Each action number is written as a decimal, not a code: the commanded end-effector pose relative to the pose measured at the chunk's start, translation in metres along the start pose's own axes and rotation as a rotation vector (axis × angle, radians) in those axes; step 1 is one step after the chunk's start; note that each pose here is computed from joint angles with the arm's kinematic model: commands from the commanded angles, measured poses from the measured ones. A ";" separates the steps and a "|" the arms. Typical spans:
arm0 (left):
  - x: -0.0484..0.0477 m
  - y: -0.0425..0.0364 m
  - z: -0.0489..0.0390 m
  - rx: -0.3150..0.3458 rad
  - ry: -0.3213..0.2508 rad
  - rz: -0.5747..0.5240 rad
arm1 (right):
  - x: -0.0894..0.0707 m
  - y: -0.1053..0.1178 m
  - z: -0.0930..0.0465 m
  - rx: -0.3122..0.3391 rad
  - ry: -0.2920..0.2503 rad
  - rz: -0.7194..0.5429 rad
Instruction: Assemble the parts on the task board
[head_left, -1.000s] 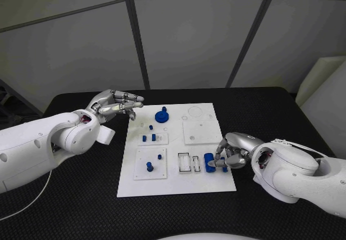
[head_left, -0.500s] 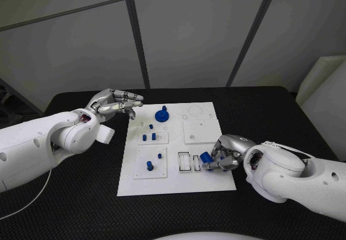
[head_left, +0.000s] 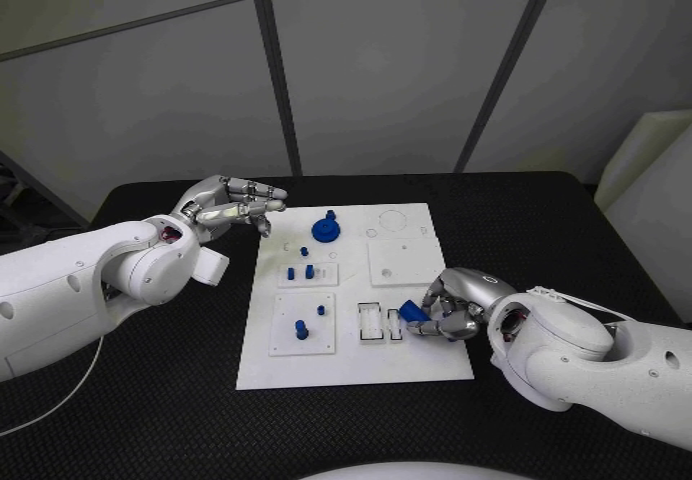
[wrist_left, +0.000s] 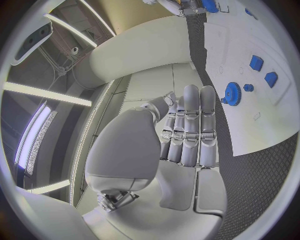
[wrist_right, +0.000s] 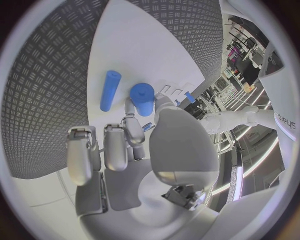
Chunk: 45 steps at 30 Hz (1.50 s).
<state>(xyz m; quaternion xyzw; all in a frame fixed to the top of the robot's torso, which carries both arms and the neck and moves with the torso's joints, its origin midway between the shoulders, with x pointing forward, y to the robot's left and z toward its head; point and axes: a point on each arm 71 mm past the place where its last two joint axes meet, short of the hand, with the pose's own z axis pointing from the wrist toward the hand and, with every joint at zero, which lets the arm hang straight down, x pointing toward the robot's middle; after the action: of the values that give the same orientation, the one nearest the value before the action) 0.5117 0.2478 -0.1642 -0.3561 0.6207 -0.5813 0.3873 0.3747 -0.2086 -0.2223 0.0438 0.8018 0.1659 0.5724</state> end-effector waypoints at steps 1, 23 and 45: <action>0.0008 -0.0011 0.0001 0.006 0.007 -0.011 | -0.005 0.004 -0.005 -0.007 -0.065 0.088; 0.0041 -0.0007 0.0020 0.005 0.017 -0.015 | 0.007 0.041 0.002 -0.055 -0.020 0.186; 0.0033 -0.0008 0.0009 0.003 0.015 -0.014 | 0.015 0.050 0.012 -0.029 0.014 0.164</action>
<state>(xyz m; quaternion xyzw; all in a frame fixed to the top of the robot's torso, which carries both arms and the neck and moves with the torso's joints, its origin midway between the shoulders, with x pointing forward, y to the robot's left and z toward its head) 0.5113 0.2452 -0.1648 -0.3563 0.6213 -0.5832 0.3834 0.3756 -0.1553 -0.2233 0.1057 0.7929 0.2305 0.5541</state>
